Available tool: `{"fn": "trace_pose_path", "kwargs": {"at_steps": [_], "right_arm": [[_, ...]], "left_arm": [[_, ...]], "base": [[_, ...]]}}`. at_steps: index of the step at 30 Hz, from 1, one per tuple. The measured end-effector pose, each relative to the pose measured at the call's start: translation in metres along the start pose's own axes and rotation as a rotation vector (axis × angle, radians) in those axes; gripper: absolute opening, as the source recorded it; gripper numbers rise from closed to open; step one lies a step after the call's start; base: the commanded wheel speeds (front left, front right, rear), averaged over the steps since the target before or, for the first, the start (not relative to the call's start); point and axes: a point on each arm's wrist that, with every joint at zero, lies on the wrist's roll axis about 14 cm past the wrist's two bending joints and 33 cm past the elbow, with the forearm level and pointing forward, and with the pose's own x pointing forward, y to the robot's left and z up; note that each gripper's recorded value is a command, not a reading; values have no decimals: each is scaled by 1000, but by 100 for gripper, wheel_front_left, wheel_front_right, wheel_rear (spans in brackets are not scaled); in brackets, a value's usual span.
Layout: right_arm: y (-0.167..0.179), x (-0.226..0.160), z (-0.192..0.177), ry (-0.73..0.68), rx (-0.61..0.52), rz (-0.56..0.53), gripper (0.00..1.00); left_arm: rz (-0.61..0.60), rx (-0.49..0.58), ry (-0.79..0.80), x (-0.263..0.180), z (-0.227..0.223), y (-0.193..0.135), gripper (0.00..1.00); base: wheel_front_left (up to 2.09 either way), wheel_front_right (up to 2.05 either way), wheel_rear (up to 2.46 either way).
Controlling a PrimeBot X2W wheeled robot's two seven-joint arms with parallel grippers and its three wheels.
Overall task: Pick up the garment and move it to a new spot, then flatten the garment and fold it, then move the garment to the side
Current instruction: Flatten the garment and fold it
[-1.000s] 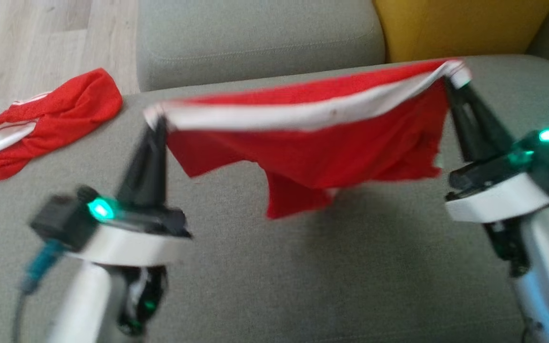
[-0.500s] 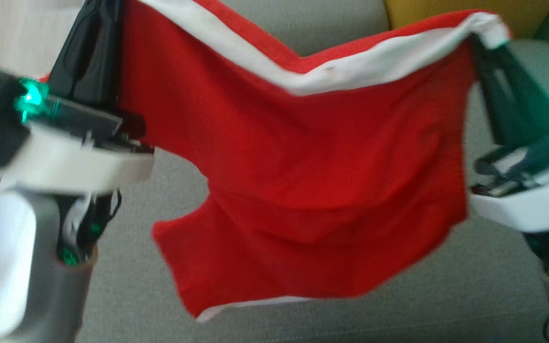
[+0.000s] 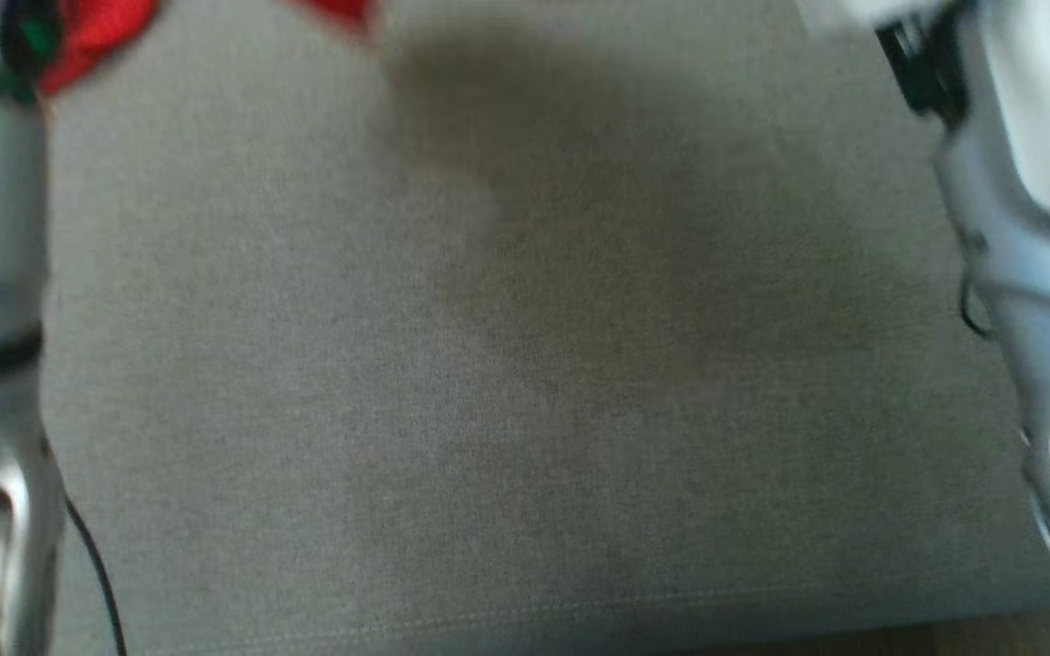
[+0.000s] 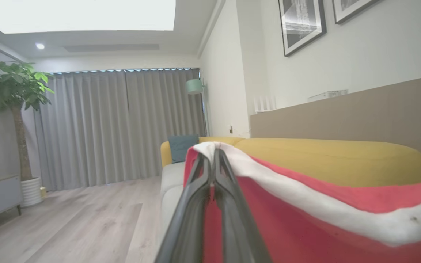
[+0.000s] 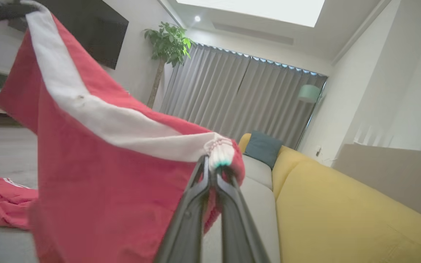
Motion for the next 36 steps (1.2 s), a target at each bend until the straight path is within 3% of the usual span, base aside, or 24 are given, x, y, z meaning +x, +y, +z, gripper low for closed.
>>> {"fn": "trace_pose_path", "kwargs": {"at_steps": [4, 7, 13, 16, 26, 36], "right_arm": [[9, 28, -41, 78, -4, 10, 0], [16, 31, -87, 180, -12, 22, 0], [58, 14, -176, 344, 88, 65, 0], [84, -4, -200, 390, 144, 91, 0], [85, -48, -176, 339, 260, 65, 0], [108, -131, -143, 352, 399, 56, 0]], "left_arm": [[15, 47, -12, 23, -24, 9, 0], [24, 5, 73, 20, -71, 1, 0], [64, -112, 353, -40, -188, -1, 0], [102, -141, 403, -66, -206, 11, 0], [104, -213, 299, -104, -164, 10, 0], [178, -304, 283, -197, -115, -9, 0]], "base": [[0, 0, 0], [0, 0, 0], [0, 0, 0], [0, 0, 0], [0, 0, 0], [0, 0, 0]]}}
